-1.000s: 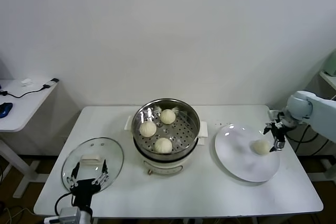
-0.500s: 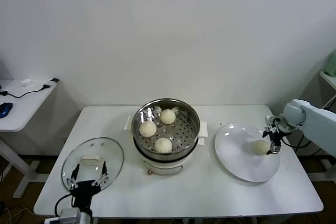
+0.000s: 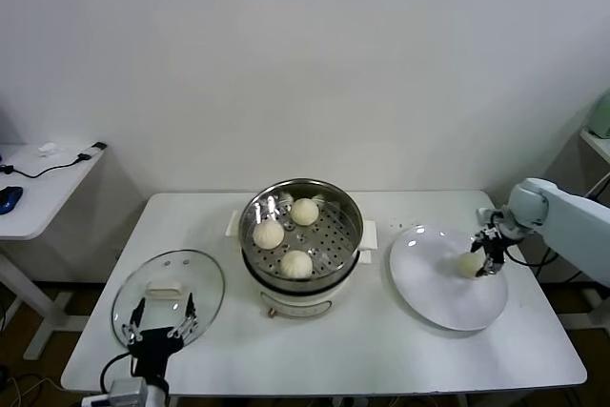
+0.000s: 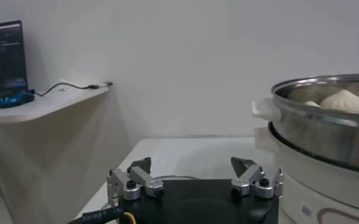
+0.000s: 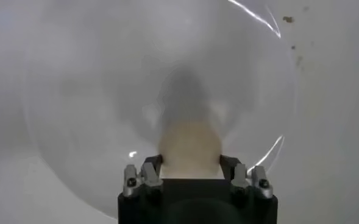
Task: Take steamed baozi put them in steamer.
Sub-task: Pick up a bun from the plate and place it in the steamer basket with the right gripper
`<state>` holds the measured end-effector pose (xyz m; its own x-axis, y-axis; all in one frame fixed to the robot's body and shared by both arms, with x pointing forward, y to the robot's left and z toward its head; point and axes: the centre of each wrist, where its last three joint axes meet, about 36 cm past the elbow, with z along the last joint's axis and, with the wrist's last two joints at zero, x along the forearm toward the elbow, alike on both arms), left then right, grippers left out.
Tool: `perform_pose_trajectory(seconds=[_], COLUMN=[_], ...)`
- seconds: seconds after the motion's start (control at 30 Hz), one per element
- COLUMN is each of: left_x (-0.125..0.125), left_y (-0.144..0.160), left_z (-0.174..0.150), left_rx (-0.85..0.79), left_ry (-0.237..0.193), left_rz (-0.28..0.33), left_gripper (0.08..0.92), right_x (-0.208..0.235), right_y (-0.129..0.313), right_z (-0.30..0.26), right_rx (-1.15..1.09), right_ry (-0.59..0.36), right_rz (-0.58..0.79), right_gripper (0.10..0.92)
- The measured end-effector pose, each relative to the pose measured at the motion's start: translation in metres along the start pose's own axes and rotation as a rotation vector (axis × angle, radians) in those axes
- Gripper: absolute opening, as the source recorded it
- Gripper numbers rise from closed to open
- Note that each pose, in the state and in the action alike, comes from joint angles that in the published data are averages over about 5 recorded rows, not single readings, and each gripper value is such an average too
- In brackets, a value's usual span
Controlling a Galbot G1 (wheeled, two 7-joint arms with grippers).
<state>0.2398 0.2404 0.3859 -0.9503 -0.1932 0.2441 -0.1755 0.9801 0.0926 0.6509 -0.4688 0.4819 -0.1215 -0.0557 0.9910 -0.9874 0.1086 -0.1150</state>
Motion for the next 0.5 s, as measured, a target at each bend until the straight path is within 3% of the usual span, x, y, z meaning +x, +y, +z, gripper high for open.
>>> perform_pose_trajectory(seconds=[0.2, 0.5], left_x=[0.003, 0.005], left_y=[-0.001, 0.001], left_z=[-0.002, -0.005], left_rx=[-0.003, -0.006], left_ry=[-0.001, -0.010], left_rz=[0.005, 0.009], left_gripper=[0.823, 0.823], right_x=[0.049, 0.177], right_y=[-0.019, -0.042], right_z=[-0.021, -0.115], right_rx=[0.032, 0.145], right_ry=[-0.048, -0.167], right_rz=[0.023, 0.098], right_gripper=[0.645, 0.645])
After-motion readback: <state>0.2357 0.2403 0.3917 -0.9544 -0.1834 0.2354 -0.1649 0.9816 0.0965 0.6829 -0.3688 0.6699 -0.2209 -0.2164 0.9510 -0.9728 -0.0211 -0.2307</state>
